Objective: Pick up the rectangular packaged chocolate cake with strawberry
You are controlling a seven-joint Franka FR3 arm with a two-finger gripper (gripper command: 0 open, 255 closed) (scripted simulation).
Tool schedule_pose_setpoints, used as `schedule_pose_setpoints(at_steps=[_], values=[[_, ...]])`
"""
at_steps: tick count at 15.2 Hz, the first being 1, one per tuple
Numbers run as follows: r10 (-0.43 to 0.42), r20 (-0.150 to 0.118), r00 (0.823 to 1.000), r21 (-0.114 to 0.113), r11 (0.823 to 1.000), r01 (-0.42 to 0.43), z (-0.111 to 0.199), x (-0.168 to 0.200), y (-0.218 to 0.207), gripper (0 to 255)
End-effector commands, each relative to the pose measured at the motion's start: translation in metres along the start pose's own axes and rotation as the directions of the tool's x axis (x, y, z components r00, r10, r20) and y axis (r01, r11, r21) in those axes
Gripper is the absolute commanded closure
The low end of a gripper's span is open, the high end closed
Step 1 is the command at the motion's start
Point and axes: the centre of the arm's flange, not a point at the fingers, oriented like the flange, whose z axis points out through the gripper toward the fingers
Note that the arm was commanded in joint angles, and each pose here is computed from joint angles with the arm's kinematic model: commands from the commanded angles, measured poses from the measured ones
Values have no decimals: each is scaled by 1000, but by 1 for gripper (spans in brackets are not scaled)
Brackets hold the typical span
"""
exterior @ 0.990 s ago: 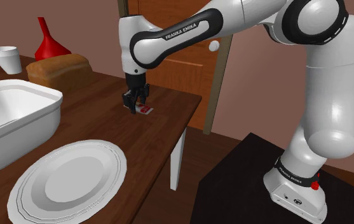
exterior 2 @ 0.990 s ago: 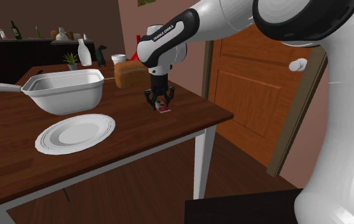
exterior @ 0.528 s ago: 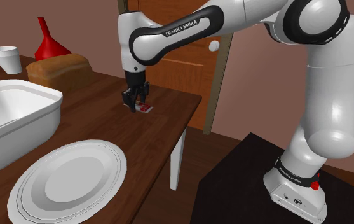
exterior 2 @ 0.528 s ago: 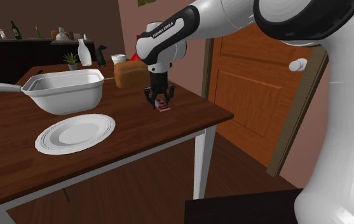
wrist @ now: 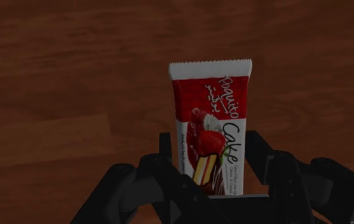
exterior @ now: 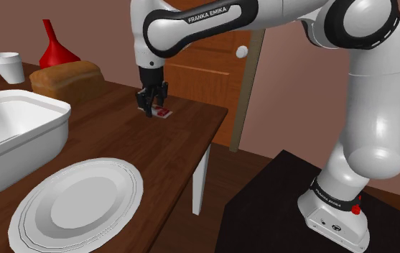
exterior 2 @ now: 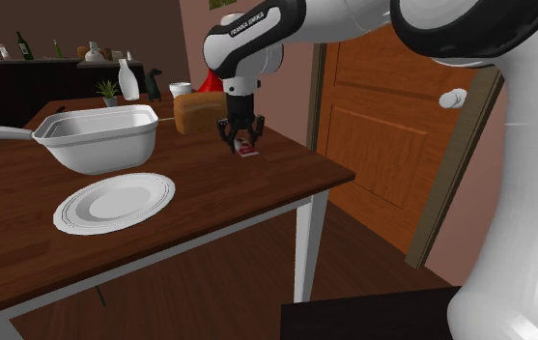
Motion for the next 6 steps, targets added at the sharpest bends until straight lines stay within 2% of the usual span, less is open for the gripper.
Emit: schedule_pose_setpoints(at_steps=[1,6], values=[[0,0,1000,0,1000,0,-11,0,1,255],[0,0,1000,0,1000,0,-28,0,1,255]])
